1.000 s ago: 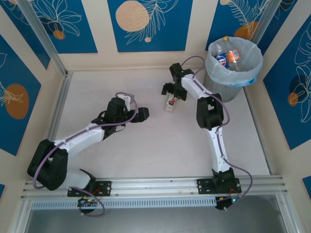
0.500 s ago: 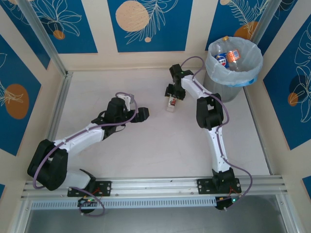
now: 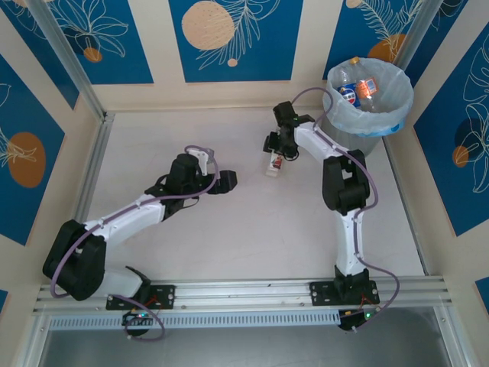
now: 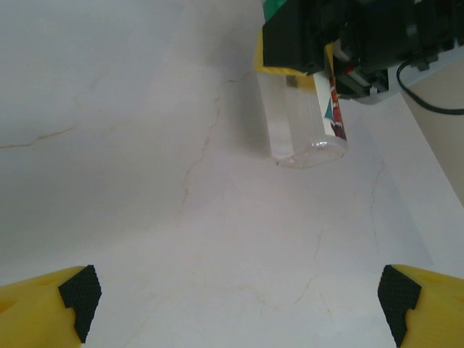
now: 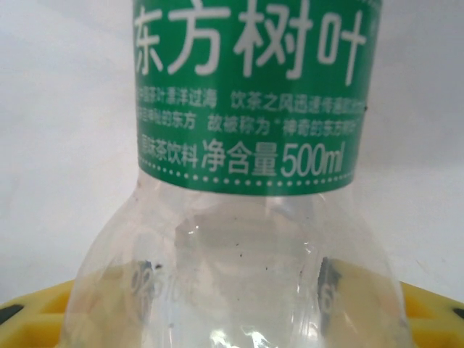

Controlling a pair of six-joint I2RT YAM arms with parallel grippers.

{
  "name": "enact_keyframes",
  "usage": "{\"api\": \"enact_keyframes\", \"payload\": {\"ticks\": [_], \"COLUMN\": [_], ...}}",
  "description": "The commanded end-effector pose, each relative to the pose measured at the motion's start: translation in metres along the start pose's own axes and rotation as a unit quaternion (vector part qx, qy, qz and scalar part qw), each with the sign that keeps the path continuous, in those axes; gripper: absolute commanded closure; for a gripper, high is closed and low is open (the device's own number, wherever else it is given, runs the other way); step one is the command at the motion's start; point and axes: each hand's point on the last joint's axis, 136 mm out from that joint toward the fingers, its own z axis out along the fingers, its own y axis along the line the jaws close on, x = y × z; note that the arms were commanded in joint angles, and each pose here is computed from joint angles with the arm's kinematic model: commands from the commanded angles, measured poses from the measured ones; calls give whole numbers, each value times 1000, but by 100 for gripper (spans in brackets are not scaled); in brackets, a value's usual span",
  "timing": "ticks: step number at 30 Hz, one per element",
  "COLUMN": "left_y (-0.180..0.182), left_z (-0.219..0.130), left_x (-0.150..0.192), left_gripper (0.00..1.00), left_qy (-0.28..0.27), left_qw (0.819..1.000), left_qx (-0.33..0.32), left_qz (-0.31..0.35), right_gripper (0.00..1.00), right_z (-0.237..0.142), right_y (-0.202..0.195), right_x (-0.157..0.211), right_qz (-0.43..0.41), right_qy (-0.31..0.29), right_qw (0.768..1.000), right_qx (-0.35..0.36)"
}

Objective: Put the plastic bottles in the bin

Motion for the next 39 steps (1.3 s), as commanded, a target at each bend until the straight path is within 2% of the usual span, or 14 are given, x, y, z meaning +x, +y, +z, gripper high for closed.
{"api": "enact_keyframes", "payload": {"ticks": [1, 11, 17, 30, 39], "left_y": [-32, -103, -124, -110, -102], "left_z": [0, 22, 27, 17, 20], "left_x": [-11, -17, -13, -13, -15], "left_gripper": [1, 1, 1, 1, 1], "left_qy": [-4, 10, 17, -10, -17], "left_qw": [998, 989, 984, 987, 990], "left_qx": [35, 105, 122, 86, 65], "left_qz": [44, 103, 127, 134, 127], "right_gripper": [56, 57, 58, 59, 59], "right_z": [-42, -113, -157, -242, -284], "right_y": [20, 21, 25, 2, -18], "right_x": [-16, -17, -21, -53, -84], "right_qz": [-18, -41, -47, -57, -39], "right_qy": [-61, -129, -174, -281, -331], "right_qw": [997, 988, 978, 950, 931], "right_qx": [-46, -76, -105, -127, -150]}}
